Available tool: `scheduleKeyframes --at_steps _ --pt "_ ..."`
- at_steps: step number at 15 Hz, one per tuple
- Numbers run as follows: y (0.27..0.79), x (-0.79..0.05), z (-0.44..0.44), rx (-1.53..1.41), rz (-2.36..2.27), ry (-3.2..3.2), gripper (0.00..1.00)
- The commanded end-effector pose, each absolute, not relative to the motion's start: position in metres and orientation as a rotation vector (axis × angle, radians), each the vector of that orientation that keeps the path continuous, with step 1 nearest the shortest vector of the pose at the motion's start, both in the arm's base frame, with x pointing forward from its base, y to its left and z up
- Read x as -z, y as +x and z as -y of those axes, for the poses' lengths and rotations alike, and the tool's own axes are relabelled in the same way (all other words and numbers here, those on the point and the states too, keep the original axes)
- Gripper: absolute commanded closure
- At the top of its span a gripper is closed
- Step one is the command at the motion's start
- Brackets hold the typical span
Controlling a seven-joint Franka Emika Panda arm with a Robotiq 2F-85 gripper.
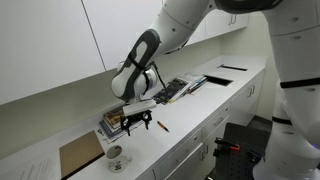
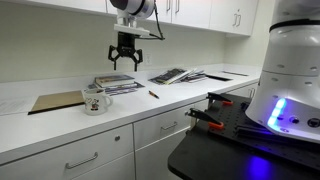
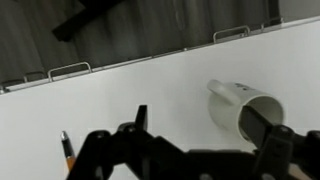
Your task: Move the mug to the left.
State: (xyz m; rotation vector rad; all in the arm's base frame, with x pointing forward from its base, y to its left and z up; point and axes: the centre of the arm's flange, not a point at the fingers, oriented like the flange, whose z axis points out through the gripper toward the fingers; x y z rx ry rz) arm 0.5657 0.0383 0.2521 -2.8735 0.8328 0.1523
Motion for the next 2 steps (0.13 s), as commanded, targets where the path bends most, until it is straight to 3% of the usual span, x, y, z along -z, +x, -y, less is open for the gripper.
scheduleKeyframes --at_steps 1,2 --pt "0.5342 -0.2687 -0.0294 -0.127 -0.796 -2.877 0.00" --pt "0.5290 -0.2705 -0.0287 -0.088 -0.770 -2.900 0.00"
